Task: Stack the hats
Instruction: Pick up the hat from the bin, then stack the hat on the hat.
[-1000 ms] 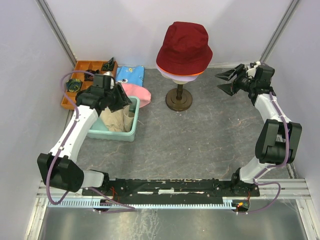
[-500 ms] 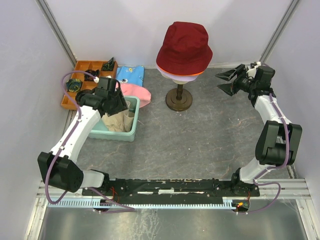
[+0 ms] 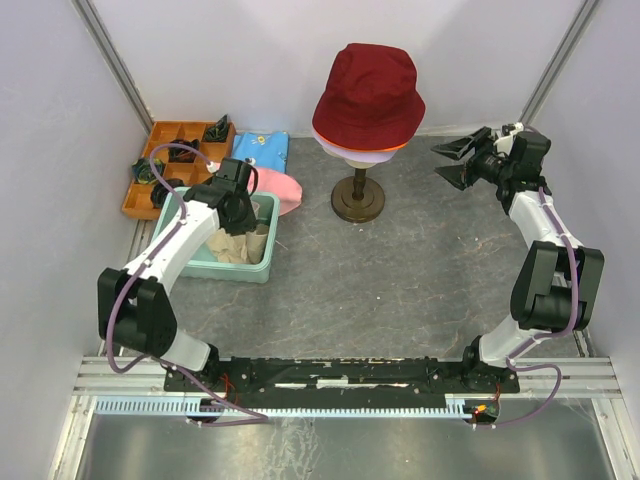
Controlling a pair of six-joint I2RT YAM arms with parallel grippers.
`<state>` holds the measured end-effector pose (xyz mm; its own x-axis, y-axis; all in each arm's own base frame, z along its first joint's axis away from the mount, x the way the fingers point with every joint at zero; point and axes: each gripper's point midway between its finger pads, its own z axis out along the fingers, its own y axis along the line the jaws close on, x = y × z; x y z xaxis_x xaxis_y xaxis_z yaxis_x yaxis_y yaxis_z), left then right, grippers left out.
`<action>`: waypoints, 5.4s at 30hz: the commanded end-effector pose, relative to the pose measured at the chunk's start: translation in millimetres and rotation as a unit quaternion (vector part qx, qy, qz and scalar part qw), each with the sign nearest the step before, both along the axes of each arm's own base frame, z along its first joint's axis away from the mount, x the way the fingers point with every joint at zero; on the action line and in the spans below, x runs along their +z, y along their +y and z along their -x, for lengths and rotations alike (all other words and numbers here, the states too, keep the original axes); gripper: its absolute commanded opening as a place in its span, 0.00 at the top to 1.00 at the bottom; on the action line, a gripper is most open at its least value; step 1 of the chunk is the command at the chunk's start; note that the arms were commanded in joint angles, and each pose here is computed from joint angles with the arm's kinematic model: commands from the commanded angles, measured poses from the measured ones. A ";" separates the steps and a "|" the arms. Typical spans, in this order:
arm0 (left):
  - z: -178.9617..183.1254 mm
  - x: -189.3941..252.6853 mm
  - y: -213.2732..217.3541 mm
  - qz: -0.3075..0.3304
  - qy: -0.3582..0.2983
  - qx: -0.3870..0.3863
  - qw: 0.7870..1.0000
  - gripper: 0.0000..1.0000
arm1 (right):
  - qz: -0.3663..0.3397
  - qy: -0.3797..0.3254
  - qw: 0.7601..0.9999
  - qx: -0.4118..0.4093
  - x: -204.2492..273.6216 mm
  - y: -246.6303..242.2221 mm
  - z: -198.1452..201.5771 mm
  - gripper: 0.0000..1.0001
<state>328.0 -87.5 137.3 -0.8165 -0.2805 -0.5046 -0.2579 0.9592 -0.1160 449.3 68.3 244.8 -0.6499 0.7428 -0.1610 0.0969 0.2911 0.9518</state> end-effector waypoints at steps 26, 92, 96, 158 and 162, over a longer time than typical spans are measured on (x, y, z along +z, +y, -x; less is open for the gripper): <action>-19.8 360.1 -68.7 0.108 -0.410 -0.244 0.872 0.97 | 0.051 -0.287 0.956 -0.010 240.3 18.2 33.7 0.29; 16.1 414.8 -65.4 -0.444 -0.541 -0.217 0.680 0.97 | -0.224 -0.073 0.956 0.176 252.6 248.2 93.4 0.22; 14.3 410.9 -69.1 -0.444 -0.541 -0.223 0.679 0.97 | -0.240 -0.068 0.951 0.184 259.1 248.9 95.8 0.19; 72.3 434.6 -90.1 -0.265 -0.682 -0.279 0.622 0.97 | -0.264 -0.085 0.940 0.199 294.4 271.6 137.0 1.00; 78.2 439.3 -70.3 -0.251 -0.698 -0.231 0.629 0.94 | -0.254 -0.125 0.935 0.216 318.0 270.9 145.7 1.00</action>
<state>263.3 -182.4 554.4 0.5487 0.4324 -0.7156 0.1157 0.8084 0.5772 323.8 347.2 509.3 -0.8875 0.4500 0.0991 0.0067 -0.2025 0.9793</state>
